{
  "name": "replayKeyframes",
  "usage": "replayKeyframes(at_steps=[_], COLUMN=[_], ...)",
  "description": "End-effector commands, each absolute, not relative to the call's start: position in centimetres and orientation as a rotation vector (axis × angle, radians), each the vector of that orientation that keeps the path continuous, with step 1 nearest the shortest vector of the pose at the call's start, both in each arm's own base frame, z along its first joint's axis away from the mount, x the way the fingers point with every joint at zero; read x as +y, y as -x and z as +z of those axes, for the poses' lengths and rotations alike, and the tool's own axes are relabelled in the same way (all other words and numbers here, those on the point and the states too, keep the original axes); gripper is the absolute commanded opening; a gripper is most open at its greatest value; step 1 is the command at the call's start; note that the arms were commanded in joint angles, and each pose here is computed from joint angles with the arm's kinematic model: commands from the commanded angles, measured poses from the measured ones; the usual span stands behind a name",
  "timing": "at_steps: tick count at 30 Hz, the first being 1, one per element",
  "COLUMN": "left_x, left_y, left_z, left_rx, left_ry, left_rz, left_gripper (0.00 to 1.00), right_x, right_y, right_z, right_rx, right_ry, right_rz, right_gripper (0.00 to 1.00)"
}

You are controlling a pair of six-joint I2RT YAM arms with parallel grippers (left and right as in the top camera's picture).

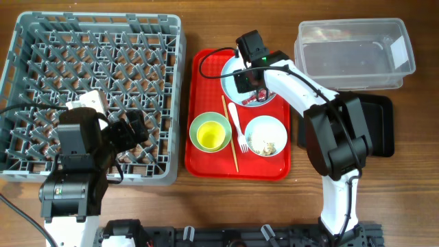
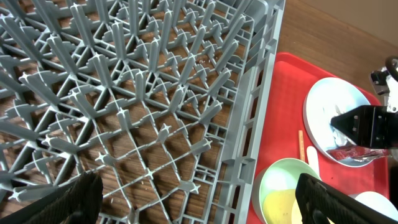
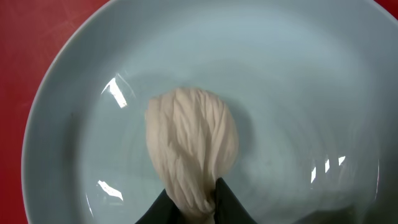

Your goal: Sort waste into correct bins and load items into the dishwasher rack

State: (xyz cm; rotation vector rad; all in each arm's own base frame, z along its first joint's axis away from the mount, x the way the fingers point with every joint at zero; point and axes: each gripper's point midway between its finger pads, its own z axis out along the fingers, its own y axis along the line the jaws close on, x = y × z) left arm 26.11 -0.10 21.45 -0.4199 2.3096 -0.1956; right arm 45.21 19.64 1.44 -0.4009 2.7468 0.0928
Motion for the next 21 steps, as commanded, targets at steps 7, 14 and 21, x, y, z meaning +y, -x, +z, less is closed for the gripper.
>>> replayKeyframes(at_steps=[7,14,21], left_x=[0.3,0.3,0.3], left_y=[-26.3,-26.3,-26.3], left_z=[22.2,22.2,22.2], left_rx=[2.286,2.286,2.286], left_ry=[0.436,0.436,0.436], left_rz=[-0.186,-0.186,-0.186], left_gripper=[1.00,1.00,1.00], right_x=[11.2,-1.0,4.0], right_y=[-48.5,-48.8,-46.9], right_z=[15.9,16.3,18.5], right_rx=[2.505,2.447,2.528], right_ry=[-0.135,-0.645,-0.370], right_rz=[0.111,0.106,0.410], right_gripper=[0.08,0.42,0.89])
